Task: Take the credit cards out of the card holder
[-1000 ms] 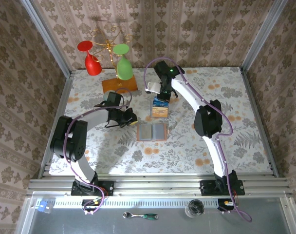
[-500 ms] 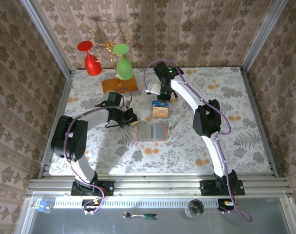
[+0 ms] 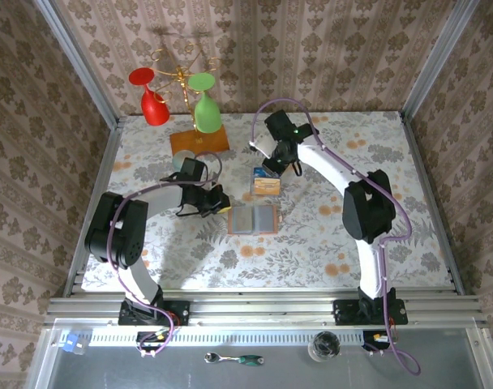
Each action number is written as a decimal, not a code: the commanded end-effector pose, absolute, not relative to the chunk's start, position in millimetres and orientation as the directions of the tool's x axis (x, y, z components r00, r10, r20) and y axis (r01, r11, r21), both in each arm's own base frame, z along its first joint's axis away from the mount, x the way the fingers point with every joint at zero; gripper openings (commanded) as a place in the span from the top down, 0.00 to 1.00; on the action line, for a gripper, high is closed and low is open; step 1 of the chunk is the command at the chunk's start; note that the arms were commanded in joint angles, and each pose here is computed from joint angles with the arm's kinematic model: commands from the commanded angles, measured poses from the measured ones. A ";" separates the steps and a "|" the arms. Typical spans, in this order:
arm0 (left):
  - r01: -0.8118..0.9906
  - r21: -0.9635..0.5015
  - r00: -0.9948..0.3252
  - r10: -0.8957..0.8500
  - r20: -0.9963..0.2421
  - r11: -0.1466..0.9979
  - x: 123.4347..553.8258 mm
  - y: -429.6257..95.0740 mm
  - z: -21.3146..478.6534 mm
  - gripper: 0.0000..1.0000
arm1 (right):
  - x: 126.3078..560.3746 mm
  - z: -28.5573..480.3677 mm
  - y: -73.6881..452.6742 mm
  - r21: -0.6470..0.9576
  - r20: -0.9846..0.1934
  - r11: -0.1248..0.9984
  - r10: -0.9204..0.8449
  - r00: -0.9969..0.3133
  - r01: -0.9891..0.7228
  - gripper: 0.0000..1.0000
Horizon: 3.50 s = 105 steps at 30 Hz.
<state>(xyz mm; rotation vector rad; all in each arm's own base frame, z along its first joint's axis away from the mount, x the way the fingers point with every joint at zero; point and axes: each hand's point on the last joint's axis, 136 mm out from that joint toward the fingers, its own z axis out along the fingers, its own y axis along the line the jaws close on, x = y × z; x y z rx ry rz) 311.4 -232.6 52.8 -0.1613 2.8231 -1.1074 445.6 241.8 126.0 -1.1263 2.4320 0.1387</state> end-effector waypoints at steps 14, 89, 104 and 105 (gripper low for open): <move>-0.059 -0.680 -0.991 -0.126 -0.049 0.731 289.7 -233.0 36.9 1.00 | 386.7 124.2 297.5 0.475 -0.416 0.816 -0.122 -0.901 -0.330 0.81; -0.094 -0.628 -0.994 -0.105 0.019 0.772 264.3 -223.2 7.7 1.00 | 316.1 37.4 305.7 0.530 -0.047 0.848 0.047 -0.998 0.015 0.66; -0.079 -0.651 -0.993 -0.119 -0.018 0.755 275.0 -222.6 25.5 1.00 | 317.0 29.6 299.5 0.547 -0.033 0.836 0.069 -0.997 0.040 0.66; -0.074 -0.657 -0.992 -0.123 -0.029 0.750 278.0 -222.0 30.0 1.00 | 317.2 29.4 299.4 0.553 -0.033 0.832 0.074 -0.997 0.044 0.66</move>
